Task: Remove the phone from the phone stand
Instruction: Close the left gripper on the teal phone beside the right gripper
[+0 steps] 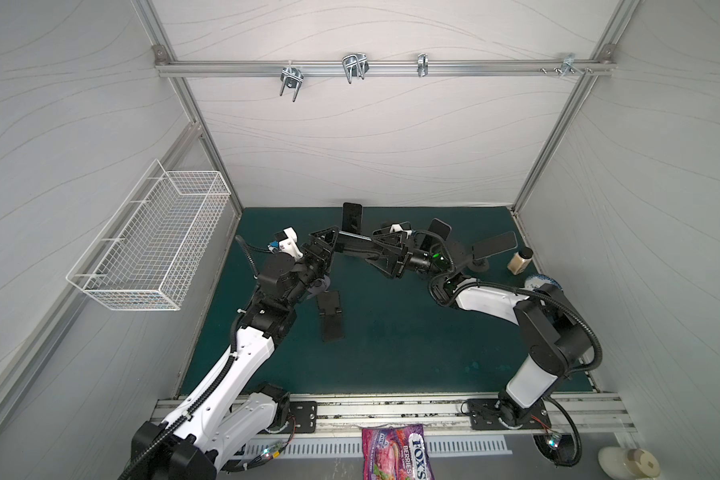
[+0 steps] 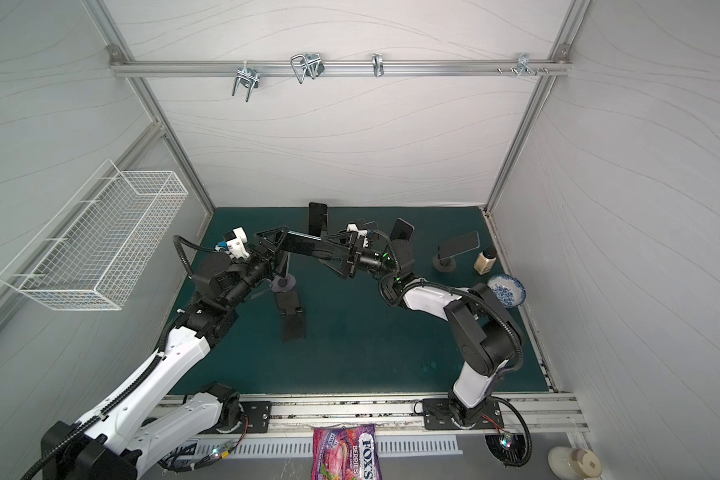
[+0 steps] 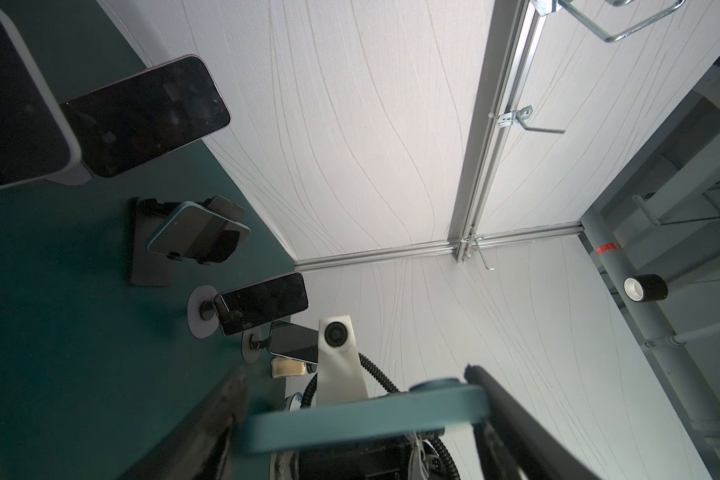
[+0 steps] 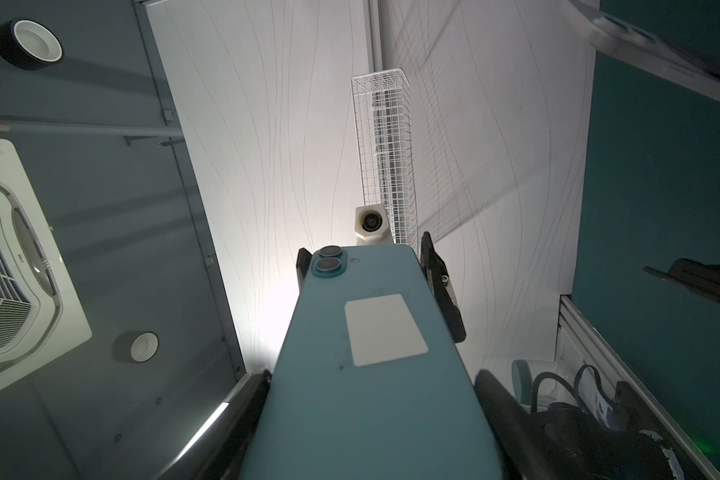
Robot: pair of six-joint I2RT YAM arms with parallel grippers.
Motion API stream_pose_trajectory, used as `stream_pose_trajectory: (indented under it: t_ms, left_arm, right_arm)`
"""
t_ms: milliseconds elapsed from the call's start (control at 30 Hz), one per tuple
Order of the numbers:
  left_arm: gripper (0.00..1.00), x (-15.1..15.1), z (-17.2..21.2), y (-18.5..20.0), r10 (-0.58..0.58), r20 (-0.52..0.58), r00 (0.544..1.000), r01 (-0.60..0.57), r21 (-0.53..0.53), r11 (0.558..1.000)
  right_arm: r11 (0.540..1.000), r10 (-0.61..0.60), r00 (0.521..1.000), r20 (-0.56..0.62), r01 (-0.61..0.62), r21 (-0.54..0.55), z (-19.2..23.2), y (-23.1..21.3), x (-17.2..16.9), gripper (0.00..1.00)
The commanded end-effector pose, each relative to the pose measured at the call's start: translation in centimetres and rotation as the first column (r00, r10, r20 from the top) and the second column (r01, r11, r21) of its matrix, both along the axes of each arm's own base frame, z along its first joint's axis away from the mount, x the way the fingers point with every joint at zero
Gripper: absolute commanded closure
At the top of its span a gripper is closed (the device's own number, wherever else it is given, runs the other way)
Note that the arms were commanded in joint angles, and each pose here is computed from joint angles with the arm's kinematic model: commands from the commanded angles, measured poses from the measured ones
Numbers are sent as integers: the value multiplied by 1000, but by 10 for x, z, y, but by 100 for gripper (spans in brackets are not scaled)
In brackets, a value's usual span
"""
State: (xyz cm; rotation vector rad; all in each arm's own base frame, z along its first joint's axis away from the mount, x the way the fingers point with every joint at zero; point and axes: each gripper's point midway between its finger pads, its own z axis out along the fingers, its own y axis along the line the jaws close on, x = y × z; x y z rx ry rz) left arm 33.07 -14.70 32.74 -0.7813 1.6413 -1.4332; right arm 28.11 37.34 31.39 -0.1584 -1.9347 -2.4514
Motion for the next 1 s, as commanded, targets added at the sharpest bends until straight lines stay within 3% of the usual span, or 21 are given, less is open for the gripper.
stream_pose_trajectory:
  t_ms: [0,500,967]
  left_arm:
    - [19,-4,29,-2,-12,52,999,15,-59,998]
    - [24,-9,12,1,4,-22,1000,-5,-48,999]
    - [34,-10,17,1,5,-1,1000,-5,-41,999]
  right_arm:
    - [998,-8,1000,17,7,60,20,1,-2,64]
    - [998,-2,993,120,9,-55,20,4,-14,63]
    - [997,-7,989,146,19,-76,21,2,-16,55]
